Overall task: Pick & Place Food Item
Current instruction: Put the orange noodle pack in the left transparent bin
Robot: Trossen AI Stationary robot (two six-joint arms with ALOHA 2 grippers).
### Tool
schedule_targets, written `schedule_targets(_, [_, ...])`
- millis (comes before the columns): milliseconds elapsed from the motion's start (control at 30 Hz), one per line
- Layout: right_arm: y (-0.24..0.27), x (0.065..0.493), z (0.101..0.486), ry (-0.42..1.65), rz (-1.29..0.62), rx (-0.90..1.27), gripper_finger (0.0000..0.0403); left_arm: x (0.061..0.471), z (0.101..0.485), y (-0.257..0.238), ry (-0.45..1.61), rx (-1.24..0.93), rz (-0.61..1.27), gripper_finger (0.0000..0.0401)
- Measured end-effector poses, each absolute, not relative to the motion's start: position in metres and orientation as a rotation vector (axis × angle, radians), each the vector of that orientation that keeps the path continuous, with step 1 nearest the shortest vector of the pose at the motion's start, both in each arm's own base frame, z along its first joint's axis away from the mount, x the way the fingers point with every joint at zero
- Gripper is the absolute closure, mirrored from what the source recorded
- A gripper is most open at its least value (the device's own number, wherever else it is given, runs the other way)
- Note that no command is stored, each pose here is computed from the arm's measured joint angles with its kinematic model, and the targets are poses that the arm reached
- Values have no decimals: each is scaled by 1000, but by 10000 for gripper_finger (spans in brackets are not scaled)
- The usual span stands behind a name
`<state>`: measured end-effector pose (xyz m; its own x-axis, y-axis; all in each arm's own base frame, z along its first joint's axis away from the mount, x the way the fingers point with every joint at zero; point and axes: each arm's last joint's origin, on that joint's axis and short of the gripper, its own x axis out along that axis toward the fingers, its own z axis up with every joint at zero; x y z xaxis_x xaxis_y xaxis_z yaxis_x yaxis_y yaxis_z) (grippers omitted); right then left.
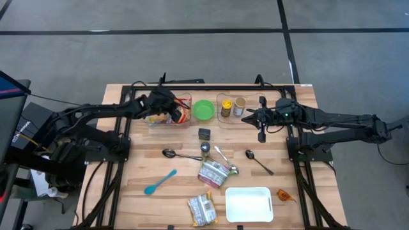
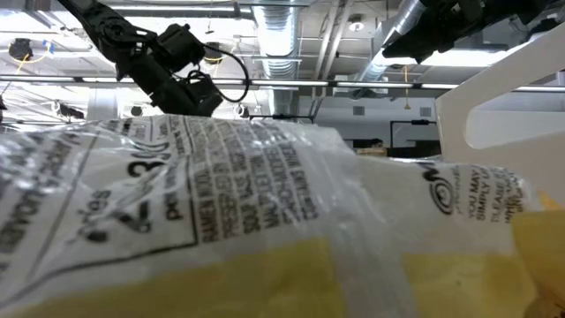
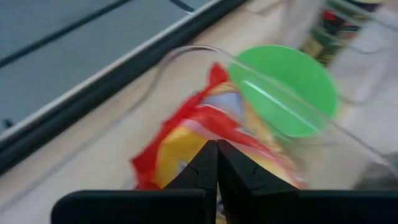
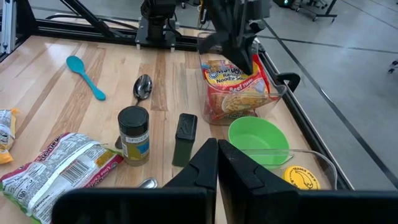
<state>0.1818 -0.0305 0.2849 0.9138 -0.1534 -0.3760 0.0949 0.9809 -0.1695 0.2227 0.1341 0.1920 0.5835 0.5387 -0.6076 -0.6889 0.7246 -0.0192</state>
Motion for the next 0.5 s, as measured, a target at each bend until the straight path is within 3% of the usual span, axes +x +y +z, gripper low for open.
schedule_targets(133, [-31,182,285,398,-128,-149,398,226,187,139,609,-234,812,401])
schedule_targets(500, [-30,182,285,398,-128,-149,398,233,168,144,646,-265,831,401])
